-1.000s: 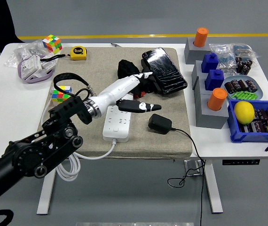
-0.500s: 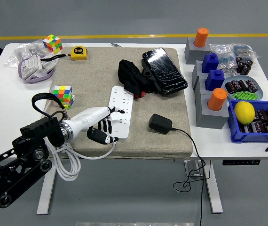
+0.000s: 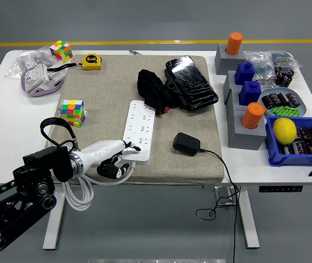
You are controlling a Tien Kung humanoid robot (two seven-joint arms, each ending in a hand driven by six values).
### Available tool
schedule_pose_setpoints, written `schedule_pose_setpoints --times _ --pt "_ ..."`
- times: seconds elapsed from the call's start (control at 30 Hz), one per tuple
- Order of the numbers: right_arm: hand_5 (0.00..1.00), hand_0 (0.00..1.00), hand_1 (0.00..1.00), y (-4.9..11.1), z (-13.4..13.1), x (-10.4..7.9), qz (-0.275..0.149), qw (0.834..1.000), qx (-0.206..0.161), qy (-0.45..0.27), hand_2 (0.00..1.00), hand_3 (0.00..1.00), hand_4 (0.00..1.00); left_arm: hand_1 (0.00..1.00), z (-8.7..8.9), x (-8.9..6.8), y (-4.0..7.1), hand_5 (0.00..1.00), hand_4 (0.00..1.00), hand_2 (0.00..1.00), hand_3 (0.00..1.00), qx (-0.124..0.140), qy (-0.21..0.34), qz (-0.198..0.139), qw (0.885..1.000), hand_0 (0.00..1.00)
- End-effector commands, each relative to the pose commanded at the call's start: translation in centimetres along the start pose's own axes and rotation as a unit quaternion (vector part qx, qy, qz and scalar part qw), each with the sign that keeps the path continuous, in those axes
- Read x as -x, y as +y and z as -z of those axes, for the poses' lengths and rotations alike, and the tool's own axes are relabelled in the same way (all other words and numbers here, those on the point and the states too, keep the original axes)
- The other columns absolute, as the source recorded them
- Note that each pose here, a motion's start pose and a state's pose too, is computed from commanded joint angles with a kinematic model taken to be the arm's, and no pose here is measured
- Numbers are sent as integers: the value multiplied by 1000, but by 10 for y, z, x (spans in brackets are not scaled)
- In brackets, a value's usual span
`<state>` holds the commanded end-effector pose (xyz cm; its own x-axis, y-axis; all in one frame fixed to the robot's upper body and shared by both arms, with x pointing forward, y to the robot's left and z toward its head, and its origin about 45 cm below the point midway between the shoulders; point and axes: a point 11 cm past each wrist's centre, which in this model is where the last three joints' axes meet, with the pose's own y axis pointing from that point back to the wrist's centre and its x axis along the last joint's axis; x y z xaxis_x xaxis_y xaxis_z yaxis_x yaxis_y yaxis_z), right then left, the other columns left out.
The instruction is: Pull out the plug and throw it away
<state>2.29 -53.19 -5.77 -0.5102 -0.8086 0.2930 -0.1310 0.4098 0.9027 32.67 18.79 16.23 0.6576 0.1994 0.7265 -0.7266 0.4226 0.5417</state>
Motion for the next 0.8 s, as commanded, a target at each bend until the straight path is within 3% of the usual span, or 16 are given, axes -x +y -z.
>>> schedule_pose_setpoints --times 0.2,0.6,0.8 --pt "472 573 661 0 3 2 1 1000 -3 0 676 596 998 54 8 2 -4 2 462 102 856 -13 -2 3 1000 59" --pt "473 573 662 0 2 1 1 1000 -2 0 676 596 998 53 4 -5 -2 2 463 101 849 -3 3 -7 1000 58" --pt "472 573 661 0 3 1 1 1000 -3 1 676 596 998 52 15 3 -8 2 463 101 845 -26 -4 7 1000 58"
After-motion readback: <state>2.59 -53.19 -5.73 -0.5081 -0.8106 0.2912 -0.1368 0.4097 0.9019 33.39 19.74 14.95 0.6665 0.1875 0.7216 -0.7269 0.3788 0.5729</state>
